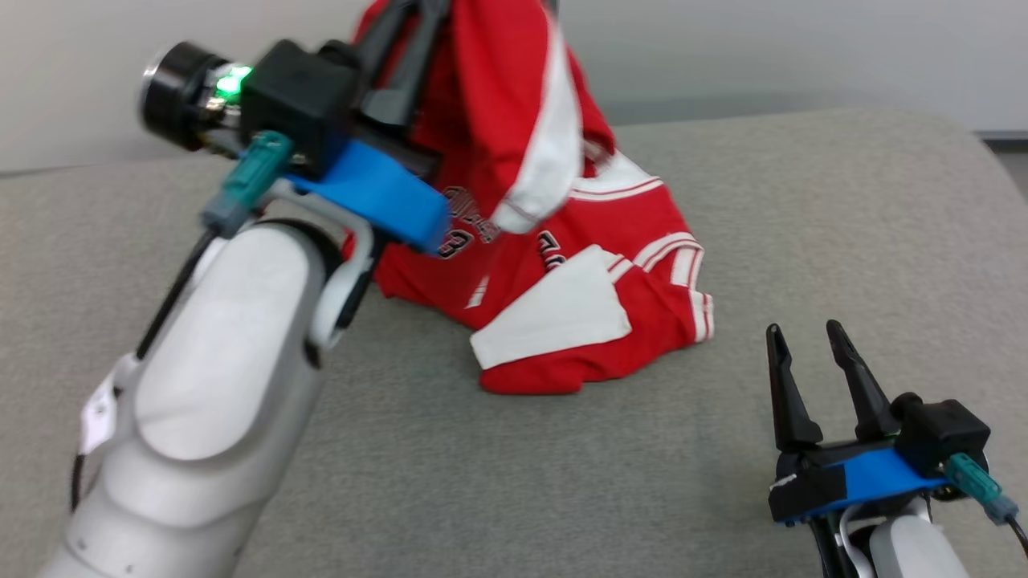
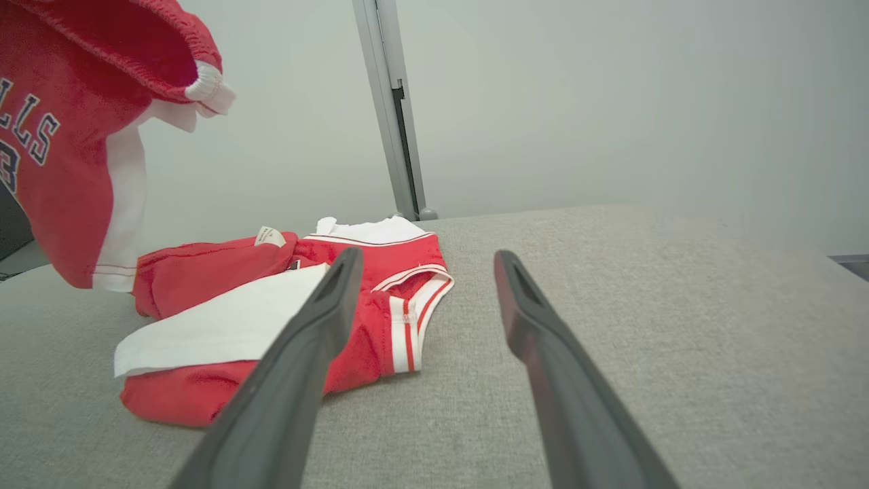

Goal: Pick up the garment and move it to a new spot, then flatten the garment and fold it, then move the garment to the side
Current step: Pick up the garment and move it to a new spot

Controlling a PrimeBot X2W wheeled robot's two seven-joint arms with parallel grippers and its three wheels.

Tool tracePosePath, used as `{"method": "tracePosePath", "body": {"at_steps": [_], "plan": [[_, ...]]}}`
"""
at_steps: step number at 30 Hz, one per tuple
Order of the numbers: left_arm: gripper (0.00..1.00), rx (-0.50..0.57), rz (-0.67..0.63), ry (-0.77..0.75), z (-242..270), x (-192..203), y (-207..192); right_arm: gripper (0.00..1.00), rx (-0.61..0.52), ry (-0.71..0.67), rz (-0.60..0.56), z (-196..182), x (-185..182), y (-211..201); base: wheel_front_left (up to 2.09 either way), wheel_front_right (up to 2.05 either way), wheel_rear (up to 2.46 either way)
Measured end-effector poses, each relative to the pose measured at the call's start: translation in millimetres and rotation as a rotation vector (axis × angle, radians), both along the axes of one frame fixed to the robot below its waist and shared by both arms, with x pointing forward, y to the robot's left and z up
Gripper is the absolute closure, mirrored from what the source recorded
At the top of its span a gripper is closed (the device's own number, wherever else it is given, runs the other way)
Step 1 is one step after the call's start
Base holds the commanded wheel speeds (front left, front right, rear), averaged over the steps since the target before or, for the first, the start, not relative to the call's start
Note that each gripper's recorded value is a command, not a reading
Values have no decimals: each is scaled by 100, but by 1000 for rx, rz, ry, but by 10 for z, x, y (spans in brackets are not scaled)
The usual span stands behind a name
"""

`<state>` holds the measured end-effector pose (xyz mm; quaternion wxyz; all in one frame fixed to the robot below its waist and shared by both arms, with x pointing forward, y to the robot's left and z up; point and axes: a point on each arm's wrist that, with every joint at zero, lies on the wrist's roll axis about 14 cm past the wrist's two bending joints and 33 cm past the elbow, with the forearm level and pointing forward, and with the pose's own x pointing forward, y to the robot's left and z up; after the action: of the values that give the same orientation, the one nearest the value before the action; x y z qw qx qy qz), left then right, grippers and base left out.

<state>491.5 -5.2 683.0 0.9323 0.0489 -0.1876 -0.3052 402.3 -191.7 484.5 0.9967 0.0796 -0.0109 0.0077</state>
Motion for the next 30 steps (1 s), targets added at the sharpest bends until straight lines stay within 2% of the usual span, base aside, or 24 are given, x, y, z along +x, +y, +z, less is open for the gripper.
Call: {"method": "tracePosePath", "body": {"at_steps": [8, 16, 25, 30], "plan": [[100, -55, 353, 48, -242, 12, 1385, 0, -4, -65, 162, 161, 304, 578, 0, 0, 0], [100, -97, 691, 89, -508, -538, 2657, 0, 2, -92, 319, 215, 430, 1168, 0, 0, 0], [100, -109, 931, 105, -613, -1302, 3440, 0, 1, -107, 496, 227, 456, 1842, 0, 0, 0], [100, -108, 1004, 121, -670, -1555, 3635, 0, 4, -92, 561, 158, 433, 2079, 0, 0, 0]]}}
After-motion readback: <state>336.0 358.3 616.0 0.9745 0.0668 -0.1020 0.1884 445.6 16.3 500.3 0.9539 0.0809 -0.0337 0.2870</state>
